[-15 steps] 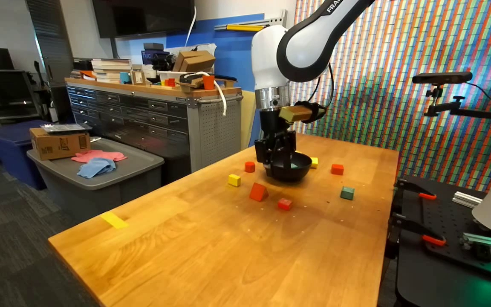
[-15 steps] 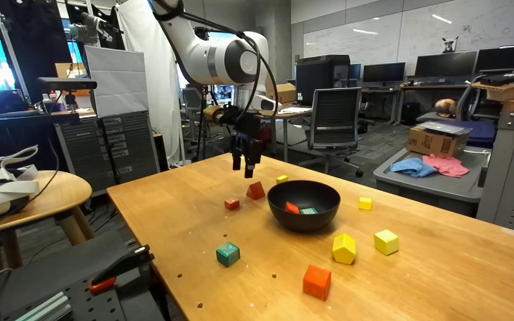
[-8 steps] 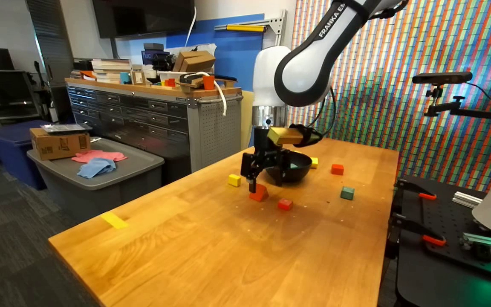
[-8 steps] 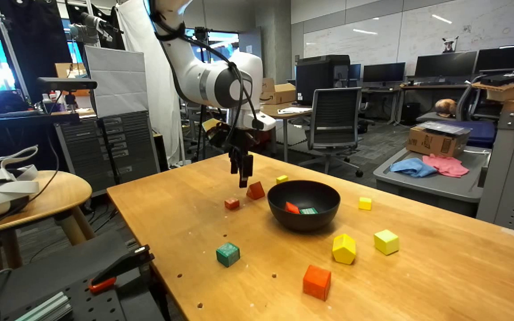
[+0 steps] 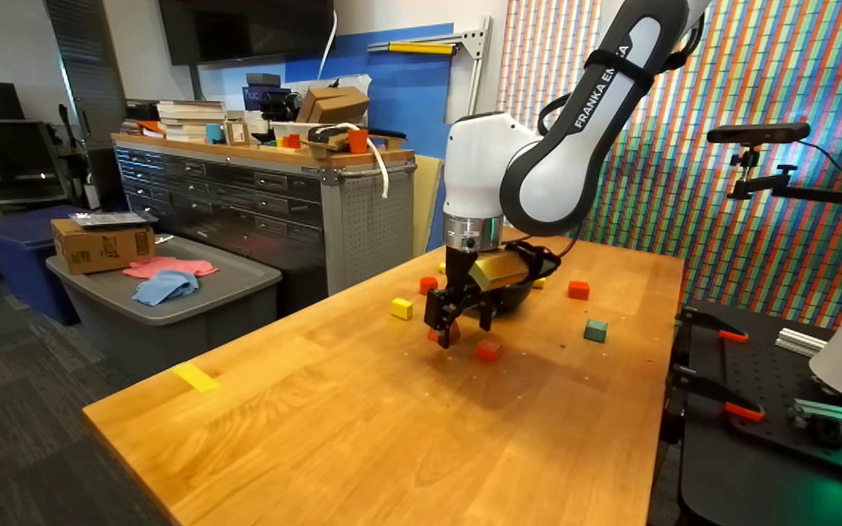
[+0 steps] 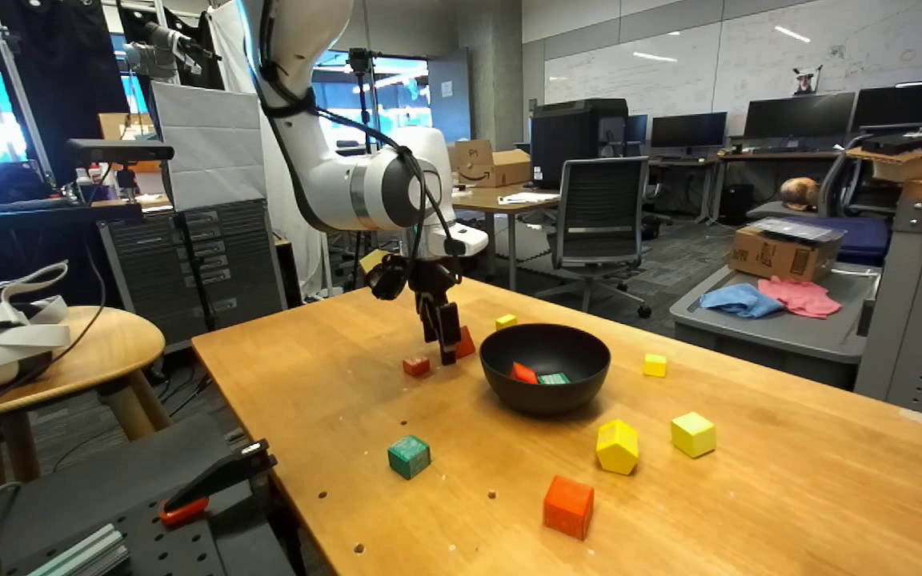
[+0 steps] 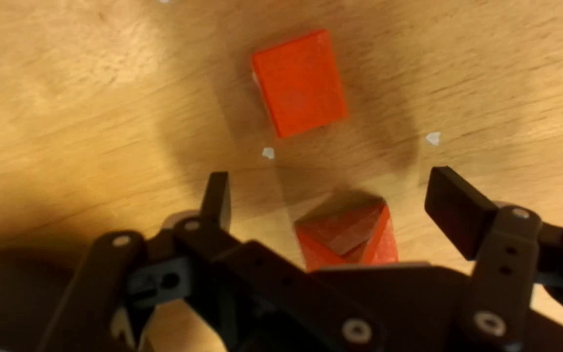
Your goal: Put all the blocks one at a time in the bowl except the right yellow block farthest away from you
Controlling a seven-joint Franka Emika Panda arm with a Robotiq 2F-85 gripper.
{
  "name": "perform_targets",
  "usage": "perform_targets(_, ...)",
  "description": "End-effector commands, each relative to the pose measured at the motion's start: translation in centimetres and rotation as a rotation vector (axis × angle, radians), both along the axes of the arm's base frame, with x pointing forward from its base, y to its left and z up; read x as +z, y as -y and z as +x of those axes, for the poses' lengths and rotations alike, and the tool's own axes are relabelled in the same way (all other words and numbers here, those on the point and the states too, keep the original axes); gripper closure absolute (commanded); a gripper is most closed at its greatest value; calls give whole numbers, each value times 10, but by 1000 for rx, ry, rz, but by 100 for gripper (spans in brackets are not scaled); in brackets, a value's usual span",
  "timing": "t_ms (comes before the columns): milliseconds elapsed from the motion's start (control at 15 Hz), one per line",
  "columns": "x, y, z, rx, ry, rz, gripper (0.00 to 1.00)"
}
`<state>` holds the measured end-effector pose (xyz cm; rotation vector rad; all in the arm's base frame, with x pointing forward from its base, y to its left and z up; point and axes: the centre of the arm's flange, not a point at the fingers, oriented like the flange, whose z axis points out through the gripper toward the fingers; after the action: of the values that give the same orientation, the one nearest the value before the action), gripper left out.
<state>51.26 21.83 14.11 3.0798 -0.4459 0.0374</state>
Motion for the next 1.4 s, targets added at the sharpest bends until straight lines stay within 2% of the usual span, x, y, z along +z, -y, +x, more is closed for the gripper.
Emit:
perform_targets(0,8,0,-12,28,-35,74,0)
perform_targets(267,-1,11,-20,32,-57,85,1)
perform_targets(333,-3,15,-21,31,-64,86,26)
perform_targets(400,-5,19,-22,33,-70,85,26)
perform_targets(467,-4,21,-22,37,-67,86,32)
perform_targets(800,7,25,-26,56,-57,79,73)
perform_targets(1000,10,27,-32,62,-71,66,92)
perform_targets(1200,16,29,-34,64,-62,72,90)
perform_targets(1333,30,35,-31,48,-18,64,90)
